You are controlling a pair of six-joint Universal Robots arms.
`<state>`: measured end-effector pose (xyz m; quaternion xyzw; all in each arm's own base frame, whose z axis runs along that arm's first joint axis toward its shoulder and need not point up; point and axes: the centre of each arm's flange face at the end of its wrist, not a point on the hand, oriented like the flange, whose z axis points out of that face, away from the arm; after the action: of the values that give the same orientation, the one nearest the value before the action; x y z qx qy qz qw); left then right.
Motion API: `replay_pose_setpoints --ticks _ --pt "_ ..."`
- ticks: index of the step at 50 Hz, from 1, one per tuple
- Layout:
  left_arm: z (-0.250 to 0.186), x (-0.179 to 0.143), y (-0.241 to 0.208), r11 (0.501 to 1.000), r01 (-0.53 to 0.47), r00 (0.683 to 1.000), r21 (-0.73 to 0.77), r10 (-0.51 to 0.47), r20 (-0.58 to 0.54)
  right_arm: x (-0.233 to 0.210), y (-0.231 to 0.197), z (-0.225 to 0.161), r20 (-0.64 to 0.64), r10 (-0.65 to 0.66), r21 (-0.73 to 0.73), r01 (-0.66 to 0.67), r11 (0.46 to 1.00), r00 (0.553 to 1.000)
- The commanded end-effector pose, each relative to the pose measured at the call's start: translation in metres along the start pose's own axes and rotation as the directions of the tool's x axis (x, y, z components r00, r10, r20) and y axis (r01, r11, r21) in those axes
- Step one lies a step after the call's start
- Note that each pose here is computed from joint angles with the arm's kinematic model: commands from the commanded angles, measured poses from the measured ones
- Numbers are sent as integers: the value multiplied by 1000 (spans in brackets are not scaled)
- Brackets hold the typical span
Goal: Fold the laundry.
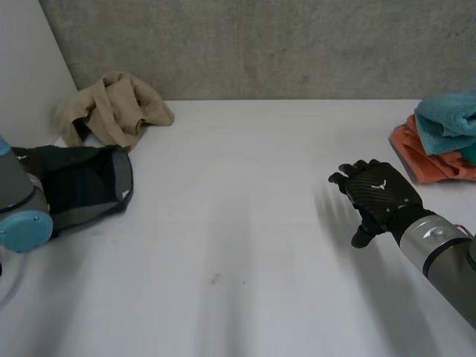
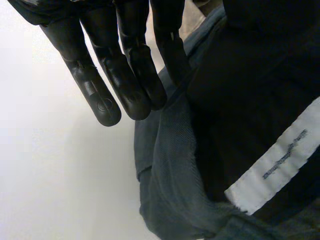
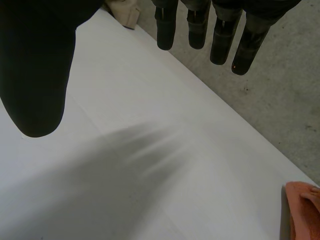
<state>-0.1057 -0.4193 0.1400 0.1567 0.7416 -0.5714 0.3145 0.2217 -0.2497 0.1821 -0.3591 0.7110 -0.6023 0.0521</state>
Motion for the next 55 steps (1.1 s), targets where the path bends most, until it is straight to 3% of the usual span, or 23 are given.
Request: replay_pose_setpoints --ticks 1,6,10,16,22,23,26,33,41,47,55 --pt "-39 23 -50 990 33 997 139 -24 -71 0 0 0 0 0 0 0 1000 1000" --pt "-88 40 -101 954 111 986 280 -70 -152 0 1 0 0 1 -4 -1 1000 1000" --pt "-149 66 -142 895 229 949 383 -117 -293 0 1 0 -3 2 -3 -2 1000 1000" --pt "-244 104 -170 813 389 845 433 -127 -520 5 0 1 -24 4 7 -3 1000 1000" --pt "-280 129 -162 806 461 760 370 -144 -634 8 -1 2 -39 1 13 -1 1000 999" --pt "-291 135 -158 811 472 733 346 -143 -665 8 -1 2 -41 1 13 0 1000 999" --pt "-299 139 -153 823 470 711 319 -139 -690 9 -2 2 -42 0 16 1 1000 999" --pt "-297 117 -159 837 453 724 308 -145 -674 7 -2 2 -31 -1 18 1 1000 1000" --pt "-252 40 -164 843 457 800 284 -250 -546 9 -11 3 -34 10 32 -9 999 999" --pt "-230 6 -140 903 383 847 197 -258 -465 3 -49 -12 31 145 48 -146 988 989" --pt "-215 -22 -88 959 285 889 5 -262 -377 -18 -63 -1 175 292 -88 -280 956 940"
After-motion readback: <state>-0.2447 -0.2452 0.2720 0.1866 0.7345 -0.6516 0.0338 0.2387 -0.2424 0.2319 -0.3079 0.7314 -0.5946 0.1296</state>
